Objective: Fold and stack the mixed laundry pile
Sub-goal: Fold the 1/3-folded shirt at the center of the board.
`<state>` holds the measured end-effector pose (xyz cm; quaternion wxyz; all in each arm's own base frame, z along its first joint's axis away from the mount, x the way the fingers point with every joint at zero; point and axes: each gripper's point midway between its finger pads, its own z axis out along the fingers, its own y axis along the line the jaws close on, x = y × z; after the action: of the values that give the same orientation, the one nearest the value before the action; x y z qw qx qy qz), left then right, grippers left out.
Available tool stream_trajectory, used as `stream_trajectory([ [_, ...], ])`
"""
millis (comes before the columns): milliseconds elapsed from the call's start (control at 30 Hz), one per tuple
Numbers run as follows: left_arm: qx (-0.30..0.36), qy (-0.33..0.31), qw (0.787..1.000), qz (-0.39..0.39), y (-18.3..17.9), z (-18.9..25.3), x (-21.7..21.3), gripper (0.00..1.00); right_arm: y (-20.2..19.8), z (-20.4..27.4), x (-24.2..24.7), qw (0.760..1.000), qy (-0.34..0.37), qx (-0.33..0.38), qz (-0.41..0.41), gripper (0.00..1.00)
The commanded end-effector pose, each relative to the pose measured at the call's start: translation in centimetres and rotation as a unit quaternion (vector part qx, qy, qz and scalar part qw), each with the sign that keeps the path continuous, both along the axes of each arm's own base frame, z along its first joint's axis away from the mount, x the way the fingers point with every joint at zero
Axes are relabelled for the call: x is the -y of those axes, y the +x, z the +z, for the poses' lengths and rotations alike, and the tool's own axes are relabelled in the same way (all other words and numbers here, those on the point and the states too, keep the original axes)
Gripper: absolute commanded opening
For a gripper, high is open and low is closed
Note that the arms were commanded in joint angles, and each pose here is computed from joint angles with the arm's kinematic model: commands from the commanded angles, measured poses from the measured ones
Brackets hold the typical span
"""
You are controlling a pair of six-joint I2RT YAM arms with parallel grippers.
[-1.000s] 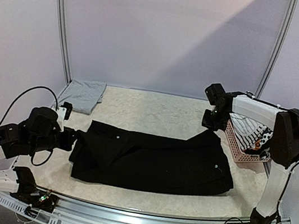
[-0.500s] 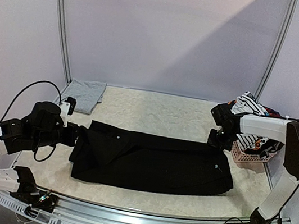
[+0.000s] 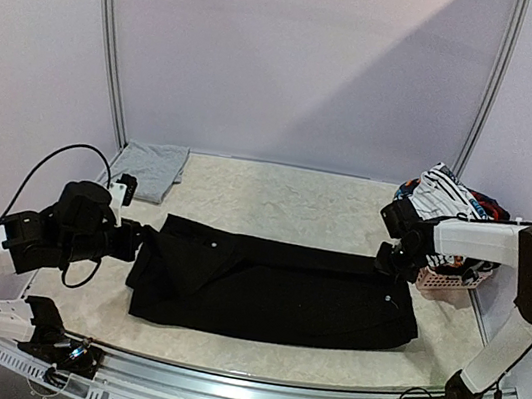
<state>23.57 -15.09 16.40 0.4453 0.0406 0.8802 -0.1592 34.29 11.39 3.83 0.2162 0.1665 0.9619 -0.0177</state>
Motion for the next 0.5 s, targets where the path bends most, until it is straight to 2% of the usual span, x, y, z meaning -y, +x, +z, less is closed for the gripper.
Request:
stream_trajectory([
  [0,-0.011,-0.014,1.0,0.003,-0.6,-1.0,0.1,0.01,-0.6,0.0,0.7,1.0,-0.009,0.009,-0.014,0.11],
  [100,-0.02,-0.016,1.0,0.008,-0.8,-1.7,-0.1,0.07,-0.6,0.1,0.8,1.0,-0.009,0.008,-0.013,0.32],
  [167,-0.028,-0.018,0.999,0.008,-1.0,-2.0,-0.1,0.22,-0.5,0.7,0.5,1.0,-0.006,0.012,-0.006,0.34],
  [267,-0.035,-0.022,0.999,0.011,-1.4,-2.1,-0.3,0.49,-0.2,2.2,0.0,1.0,0.002,0.021,0.008,0.35],
  [367,-0.018,-0.02,0.999,0.027,-1.5,-1.6,-1.3,0.71,-0.3,3.9,-0.7,0.999,0.007,0.037,0.025,0.36],
  [400,-0.011,-0.018,0.999,0.035,-1.5,-1.4,-1.7,0.76,-0.3,4.6,-1.1,0.998,0.011,0.044,0.033,0.37],
  [467,-0.001,-0.004,0.998,0.055,-1.4,-0.9,-2.8,0.8,-0.2,6.1,-2.4,0.997,0.017,0.06,0.054,0.38],
])
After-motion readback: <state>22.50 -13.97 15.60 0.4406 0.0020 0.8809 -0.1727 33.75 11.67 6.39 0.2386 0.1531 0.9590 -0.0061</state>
